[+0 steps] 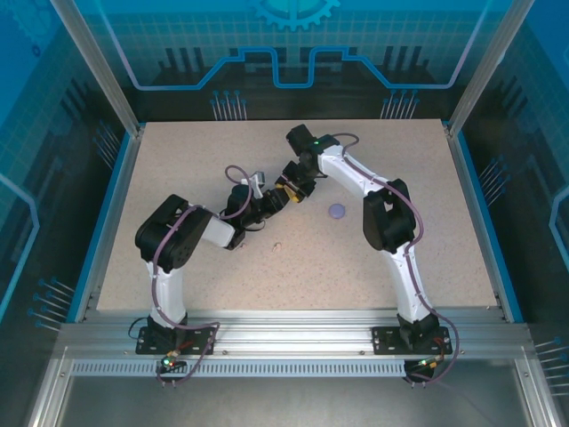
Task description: Insert the wireless bluetooth earbuds into the charging case
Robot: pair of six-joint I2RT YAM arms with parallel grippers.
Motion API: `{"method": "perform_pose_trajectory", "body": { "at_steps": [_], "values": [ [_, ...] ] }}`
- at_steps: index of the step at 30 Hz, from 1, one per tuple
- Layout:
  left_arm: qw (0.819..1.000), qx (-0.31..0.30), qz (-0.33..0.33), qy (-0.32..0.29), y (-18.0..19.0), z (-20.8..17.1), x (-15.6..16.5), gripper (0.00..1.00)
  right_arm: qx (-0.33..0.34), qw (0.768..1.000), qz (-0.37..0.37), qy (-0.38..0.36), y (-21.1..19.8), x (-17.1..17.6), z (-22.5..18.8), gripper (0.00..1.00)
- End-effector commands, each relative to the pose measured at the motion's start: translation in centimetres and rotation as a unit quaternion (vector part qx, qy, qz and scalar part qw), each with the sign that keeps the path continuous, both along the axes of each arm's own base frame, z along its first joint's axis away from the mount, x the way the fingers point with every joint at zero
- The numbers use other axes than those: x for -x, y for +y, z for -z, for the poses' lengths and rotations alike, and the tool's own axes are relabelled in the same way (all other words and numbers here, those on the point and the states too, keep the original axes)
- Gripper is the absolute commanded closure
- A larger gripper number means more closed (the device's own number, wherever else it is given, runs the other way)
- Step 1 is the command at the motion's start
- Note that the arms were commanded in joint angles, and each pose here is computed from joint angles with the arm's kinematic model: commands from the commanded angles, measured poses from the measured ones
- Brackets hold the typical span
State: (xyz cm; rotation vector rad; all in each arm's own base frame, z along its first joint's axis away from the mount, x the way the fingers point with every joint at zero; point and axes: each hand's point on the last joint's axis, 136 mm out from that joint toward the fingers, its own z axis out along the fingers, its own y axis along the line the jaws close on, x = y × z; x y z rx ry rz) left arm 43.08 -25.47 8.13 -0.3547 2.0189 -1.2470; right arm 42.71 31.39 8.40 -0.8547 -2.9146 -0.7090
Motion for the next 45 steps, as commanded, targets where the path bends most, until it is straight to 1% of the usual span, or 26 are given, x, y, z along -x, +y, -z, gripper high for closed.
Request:
{"method": "perform_pose_trajectory", "body": {
  "at_steps": [1,4,5,6,7,9,13,17,21,23,26,29,31,34,38,41,45],
  "values": [
    [1.0,-0.003,-0.007,-0.012,-0.1,0.0,-0.7,0.83,-0.016,1.0,-0.002,-0.005,0.8,0.2,-1.7,0.6],
    [1.0,0.0,-0.007,-0.008,-0.1,0.1,-0.6,0.94,-0.021,1.0,-0.001,-0.009,1.0,-0.1,-2.1,0.57],
    [1.0,0.001,-0.007,-0.006,-0.2,0.1,-0.5,0.96,-0.023,1.0,0.0,-0.01,1.0,-0.3,-2.1,0.54],
    [1.0,0.003,-0.006,-0.004,-0.2,0.1,-0.4,0.98,-0.026,1.0,0.002,-0.015,1.0,-0.6,-2.5,0.47],
    [1.0,0.003,-0.006,-0.001,-0.2,0.2,-0.4,0.98,-0.029,0.999,0.004,-0.021,0.9,-1.1,-2.9,0.41],
    [1.0,0.003,-0.006,0.005,-0.1,0.3,-0.1,1.0,-0.037,0.999,0.012,-0.039,0.4,-2.1,-4.1,0.33],
    [1.0,0.006,0.007,0.018,-0.2,0.2,0.6,1.0,-0.037,0.995,0.029,-0.088,-2.2,-4.6,-7.1,0.25],
    [0.999,0.007,0.039,0.02,-0.7,-1.0,1.8,1.0,-0.027,0.992,0.019,-0.121,-5.1,-5.1,-9.0,0.25],
    [0.996,-0.004,0.094,0.001,-1.0,-4.0,3.5,1.0,-0.013,0.985,-0.026,-0.17,-7.4,-3.7,-10.1,0.25],
    [0.991,-0.007,0.129,-0.014,-1.2,-5.7,4.5,1.0,-0.024,0.974,-0.049,-0.219,-8.1,-2.8,-11.3,0.24],
    [0.983,-0.011,0.178,-0.033,-1.2,-8.3,6.0,1.0,-0.058,0.95,-0.088,-0.294,-8.8,-0.9,-12.7,0.24],
    [0.976,-0.003,0.213,-0.048,-1.0,-10.7,7.0,1.0,-0.115,0.914,-0.132,-0.366,-8.2,1.0,-14.5,0.25],
    [0.971,0.006,0.233,-0.055,-0.8,-12.2,7.5,1.0,-0.137,0.893,-0.168,-0.394,-7.7,2.7,-15.3,0.25],
    [0.963,0.014,0.26,-0.065,-0.7,-14.0,8.2,1.0,-0.167,0.874,-0.2,-0.411,-6.9,4.2,-15.9,0.26],
    [0.959,0.014,0.275,-0.069,-1.0,-15.1,8.4,1.0,-0.199,0.853,-0.223,-0.429,-5.5,5.3,-16.4,0.26],
    [0.958,0.014,0.277,-0.07,-1.1,-15.5,8.4,1.0,-0.204,0.848,-0.236,-0.429,-4.6,5.7,-16.2,0.27],
    [0.96,0.011,0.272,-0.072,-0.9,-15.6,8.2,1.0,-0.209,0.849,-0.245,-0.419,-3.9,6.0,-15.4,0.27]
  ]
}}
